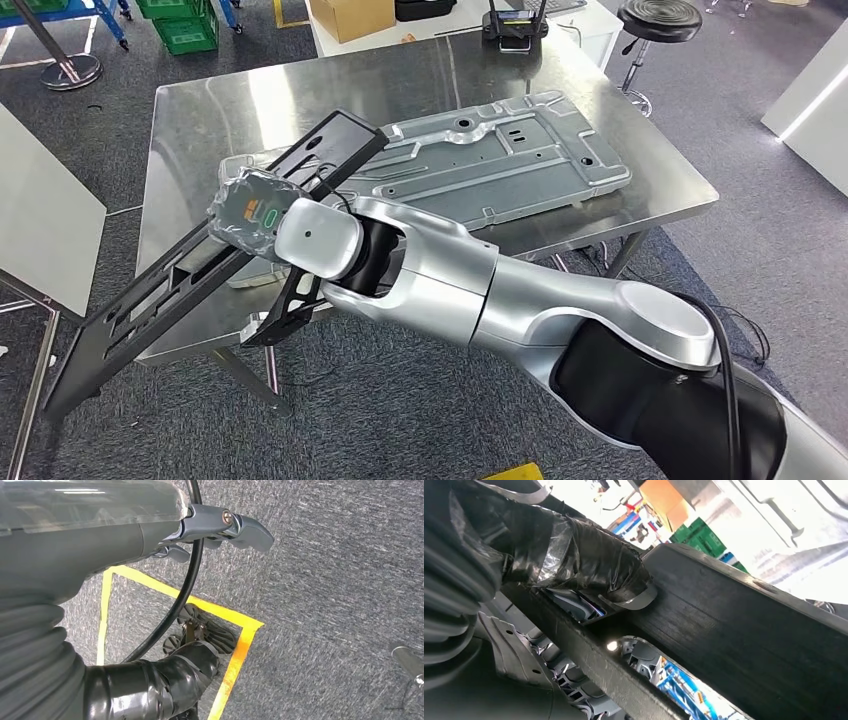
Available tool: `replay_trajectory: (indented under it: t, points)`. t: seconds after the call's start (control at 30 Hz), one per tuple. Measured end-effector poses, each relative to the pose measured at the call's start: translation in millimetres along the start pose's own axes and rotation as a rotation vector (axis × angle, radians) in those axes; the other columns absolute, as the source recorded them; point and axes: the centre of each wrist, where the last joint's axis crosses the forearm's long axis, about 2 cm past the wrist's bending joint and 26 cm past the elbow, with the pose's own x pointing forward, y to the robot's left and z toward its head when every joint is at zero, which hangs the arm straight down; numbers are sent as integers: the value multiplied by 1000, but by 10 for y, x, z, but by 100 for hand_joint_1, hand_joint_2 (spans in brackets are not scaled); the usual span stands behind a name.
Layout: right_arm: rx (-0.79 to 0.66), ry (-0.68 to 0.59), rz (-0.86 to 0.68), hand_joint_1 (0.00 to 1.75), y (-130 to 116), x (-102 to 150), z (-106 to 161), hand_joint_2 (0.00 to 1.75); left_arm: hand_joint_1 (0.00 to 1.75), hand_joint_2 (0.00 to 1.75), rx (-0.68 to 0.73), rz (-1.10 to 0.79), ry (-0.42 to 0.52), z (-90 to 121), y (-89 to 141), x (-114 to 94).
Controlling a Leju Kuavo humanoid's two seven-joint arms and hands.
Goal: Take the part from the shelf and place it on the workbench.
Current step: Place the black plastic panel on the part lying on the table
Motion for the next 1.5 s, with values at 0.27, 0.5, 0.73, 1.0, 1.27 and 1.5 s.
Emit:
replay_trajectory:
  t: [0.27, 0.5, 0.73, 1.0, 1.27, 1.5]
  points:
    - [26, 62, -16, 175, 43, -134, -15, 175, 0, 175, 1, 7, -2, 0, 1, -1]
    - [60, 198, -36, 175, 139, -502, 16, 175, 0, 175, 6, 10, -3, 1, 4, -5]
    - [104, 349, -65, 175, 259, -925, 150, 175, 0, 175, 24, 25, -1, 5, 14, -19]
    - [130, 462, -105, 175, 366, -1267, 327, 175, 0, 175, 31, 37, -3, 6, 19, -24]
    - [150, 471, -109, 175, 438, -1357, 379, 175, 0, 175, 41, 35, -4, 4, 17, -15]
    - [150, 468, -118, 175, 457, -1369, 384, 175, 0, 175, 44, 33, -3, 4, 17, -14]
